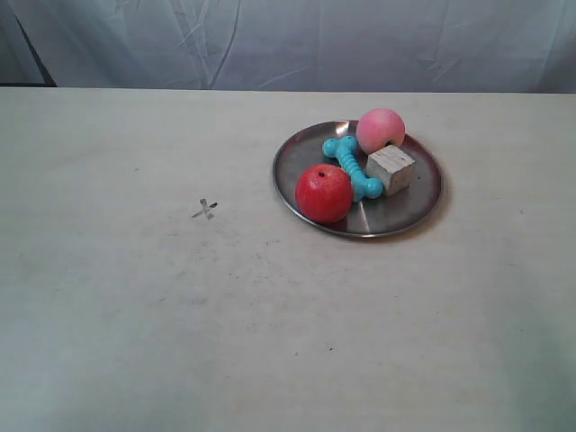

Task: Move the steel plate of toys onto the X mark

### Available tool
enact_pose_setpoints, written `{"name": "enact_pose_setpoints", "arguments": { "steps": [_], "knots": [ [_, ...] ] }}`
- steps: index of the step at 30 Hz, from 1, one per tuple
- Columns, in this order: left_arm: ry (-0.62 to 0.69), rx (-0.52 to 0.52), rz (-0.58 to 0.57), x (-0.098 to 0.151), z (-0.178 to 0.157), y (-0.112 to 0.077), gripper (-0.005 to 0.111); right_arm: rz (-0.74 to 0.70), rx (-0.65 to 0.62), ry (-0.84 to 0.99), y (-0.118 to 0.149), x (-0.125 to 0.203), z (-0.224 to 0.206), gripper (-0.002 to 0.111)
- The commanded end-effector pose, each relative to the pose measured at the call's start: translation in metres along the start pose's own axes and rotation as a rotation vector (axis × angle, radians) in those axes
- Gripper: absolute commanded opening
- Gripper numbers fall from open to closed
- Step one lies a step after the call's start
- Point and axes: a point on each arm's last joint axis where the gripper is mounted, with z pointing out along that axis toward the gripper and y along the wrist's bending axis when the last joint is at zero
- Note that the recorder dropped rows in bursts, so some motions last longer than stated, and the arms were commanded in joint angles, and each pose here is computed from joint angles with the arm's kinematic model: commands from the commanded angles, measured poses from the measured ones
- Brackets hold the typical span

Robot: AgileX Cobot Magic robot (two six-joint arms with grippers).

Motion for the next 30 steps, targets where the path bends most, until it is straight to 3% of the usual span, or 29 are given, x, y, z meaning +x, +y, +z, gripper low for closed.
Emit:
{"name": "enact_pose_setpoints", "arguments": {
  "steps": [1, 3, 6, 9, 11, 13, 20, 26, 30],
  "knots": [
    [-0.016, 0.002, 0.001, 0.0, 0.0, 0.0, 0.0, 0.017, 0.002, -0.007, 0.01, -0.005, 0.008, 0.0],
    [-0.016, 0.002, 0.001, 0.0, 0.0, 0.0, 0.0, 0.022, -0.015, -0.035, 0.025, -0.013, 0.021, 0.0],
    [-0.016, 0.002, 0.001, 0.0, 0.0, 0.0, 0.0, -0.293, -0.098, 0.097, 0.052, -0.002, 0.059, 0.0],
    [-0.016, 0.002, 0.001, 0.0, 0.0, 0.0, 0.0, -0.576, -0.025, 0.457, 0.07, 0.03, 0.13, 0.0],
    [-0.016, 0.002, 0.001, 0.0, 0.0, 0.0, 0.0, -0.737, 0.2, 0.857, 0.052, 0.084, 0.207, 0.0],
    [-0.016, 0.002, 0.001, 0.0, 0.0, 0.0, 0.0, -0.854, 0.31, 1.113, 0.042, 0.119, 0.237, 0.0],
    [-0.016, -0.003, 0.022, 0.0, 0.0, 0.0, 0.0, -0.892, 0.309, 1.335, 0.03, 0.179, 0.245, 0.0],
    [-0.019, -0.017, 0.078, -0.001, 0.0, 0.002, 0.0, -0.879, 0.36, 1.393, 0.025, 0.181, 0.24, 0.0],
    [-0.105, -0.051, 0.244, -0.009, -0.001, 0.004, 0.0, -0.867, 0.369, 1.429, 0.024, 0.182, 0.237, 0.0]
  ]
}}
